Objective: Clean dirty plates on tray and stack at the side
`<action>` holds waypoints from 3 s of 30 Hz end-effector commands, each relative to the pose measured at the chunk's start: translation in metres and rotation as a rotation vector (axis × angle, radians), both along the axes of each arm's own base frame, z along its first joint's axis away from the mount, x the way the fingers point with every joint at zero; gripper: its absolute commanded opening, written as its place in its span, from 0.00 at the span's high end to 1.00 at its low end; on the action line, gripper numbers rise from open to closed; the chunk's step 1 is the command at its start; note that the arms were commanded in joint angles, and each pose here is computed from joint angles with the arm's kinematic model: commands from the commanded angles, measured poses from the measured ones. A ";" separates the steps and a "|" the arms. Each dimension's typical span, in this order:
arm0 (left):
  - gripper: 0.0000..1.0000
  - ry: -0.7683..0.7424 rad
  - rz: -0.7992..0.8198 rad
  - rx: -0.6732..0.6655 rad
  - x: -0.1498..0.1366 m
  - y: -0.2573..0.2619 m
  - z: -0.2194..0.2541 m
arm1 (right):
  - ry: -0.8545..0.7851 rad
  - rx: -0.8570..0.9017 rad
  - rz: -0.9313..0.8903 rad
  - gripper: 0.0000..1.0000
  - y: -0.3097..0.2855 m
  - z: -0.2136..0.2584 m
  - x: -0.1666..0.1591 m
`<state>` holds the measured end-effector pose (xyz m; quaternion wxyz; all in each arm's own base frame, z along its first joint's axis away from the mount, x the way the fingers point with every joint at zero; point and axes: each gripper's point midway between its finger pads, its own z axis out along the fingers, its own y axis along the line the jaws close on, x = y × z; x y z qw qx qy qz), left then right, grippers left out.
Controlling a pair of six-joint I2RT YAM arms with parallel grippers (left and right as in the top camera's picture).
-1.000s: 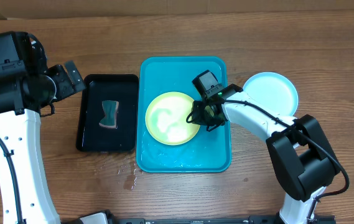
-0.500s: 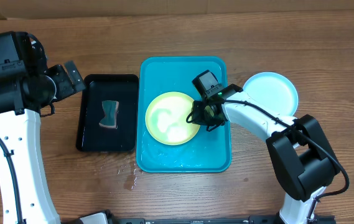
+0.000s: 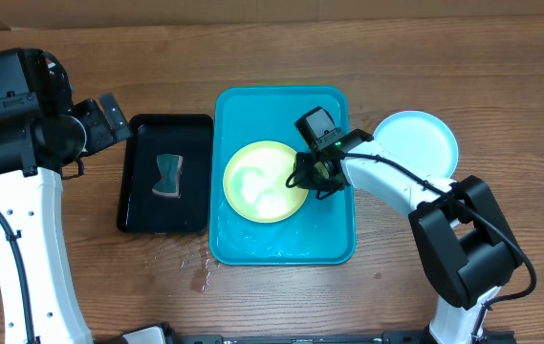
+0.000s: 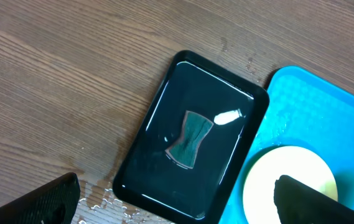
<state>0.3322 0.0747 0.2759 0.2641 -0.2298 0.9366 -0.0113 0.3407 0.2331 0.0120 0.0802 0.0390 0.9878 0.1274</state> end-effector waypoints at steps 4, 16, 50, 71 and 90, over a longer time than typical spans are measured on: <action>0.00 -0.014 0.007 -0.010 0.001 -0.001 0.004 | -0.003 -0.001 -0.001 0.93 0.001 0.001 0.002; 0.00 -0.014 0.007 -0.010 0.001 -0.001 0.004 | -0.016 0.203 -0.015 0.96 0.012 0.058 0.023; 0.00 -0.014 0.007 -0.010 0.001 -0.001 0.004 | -0.737 -0.079 0.127 0.96 0.150 0.152 -0.013; 0.00 -0.014 0.007 -0.010 0.001 -0.001 0.004 | -1.211 -0.379 0.314 0.96 0.170 0.238 0.000; 0.00 -0.014 0.007 -0.010 0.001 -0.001 0.004 | -1.421 -0.572 0.287 0.96 0.171 0.302 -0.012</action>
